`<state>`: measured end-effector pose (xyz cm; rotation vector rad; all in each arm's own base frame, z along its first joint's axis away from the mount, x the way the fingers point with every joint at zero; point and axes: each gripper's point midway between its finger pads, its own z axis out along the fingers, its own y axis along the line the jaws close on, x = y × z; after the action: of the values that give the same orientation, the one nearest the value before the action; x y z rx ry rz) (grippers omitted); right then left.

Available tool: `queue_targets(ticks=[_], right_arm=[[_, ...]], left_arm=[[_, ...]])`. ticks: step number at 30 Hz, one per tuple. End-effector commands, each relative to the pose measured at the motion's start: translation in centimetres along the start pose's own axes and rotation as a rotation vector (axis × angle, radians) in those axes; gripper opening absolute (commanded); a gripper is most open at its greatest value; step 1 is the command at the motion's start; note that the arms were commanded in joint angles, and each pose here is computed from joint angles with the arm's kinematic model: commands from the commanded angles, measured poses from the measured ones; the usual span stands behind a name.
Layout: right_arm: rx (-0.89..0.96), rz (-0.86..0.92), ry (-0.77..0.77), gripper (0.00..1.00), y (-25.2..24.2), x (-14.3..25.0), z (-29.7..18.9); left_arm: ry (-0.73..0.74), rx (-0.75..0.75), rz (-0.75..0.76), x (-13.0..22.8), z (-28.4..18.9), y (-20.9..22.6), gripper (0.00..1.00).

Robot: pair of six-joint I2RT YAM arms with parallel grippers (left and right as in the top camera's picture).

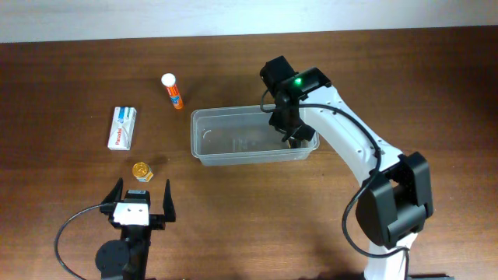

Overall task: Pack container
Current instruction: 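Carry the dark bottle into the container beside the spray bottle, release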

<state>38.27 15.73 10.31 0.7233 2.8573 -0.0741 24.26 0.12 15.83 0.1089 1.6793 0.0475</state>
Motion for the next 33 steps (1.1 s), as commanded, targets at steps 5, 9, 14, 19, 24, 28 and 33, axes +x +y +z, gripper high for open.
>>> queue_targets(ticks=[5, 9, 14, 19, 24, 28, 33], right_arm=[[0.018, 0.014, 0.006, 0.25, 0.1, 0.0, 1.4], [0.032, 0.011, 0.017, 0.25, 0.1, 0.1, 2.1], [0.037, 0.007, 0.02, 0.25, 0.1, 0.2, 2.3], [0.041, -0.002, 0.023, 0.32, 0.0, 0.2, 2.3], [0.045, -0.007, 0.026, 0.37, -0.1, 0.3, 2.3], [0.052, -0.023, 0.032, 0.39, -0.3, 0.5, 2.3], [0.06, -0.032, 0.038, 0.4, -0.5, 0.6, 2.2]], left_arm=[[-0.004, 0.009, -0.005, 0.1, 0.0, -0.1, 0.99], [-0.004, 0.009, -0.005, 0.1, 0.0, -0.1, 0.99], [-0.004, 0.009, -0.005, 0.1, 0.0, -0.1, 0.99], [-0.004, 0.009, -0.005, 0.1, 0.0, -0.1, 0.99], [-0.004, 0.009, -0.005, 0.1, 0.0, -0.1, 0.99], [-0.004, 0.009, -0.005, 0.1, 0.0, -0.1, 0.99], [-0.004, 0.008, -0.006, 0.1, 0.0, -0.1, 0.99]])
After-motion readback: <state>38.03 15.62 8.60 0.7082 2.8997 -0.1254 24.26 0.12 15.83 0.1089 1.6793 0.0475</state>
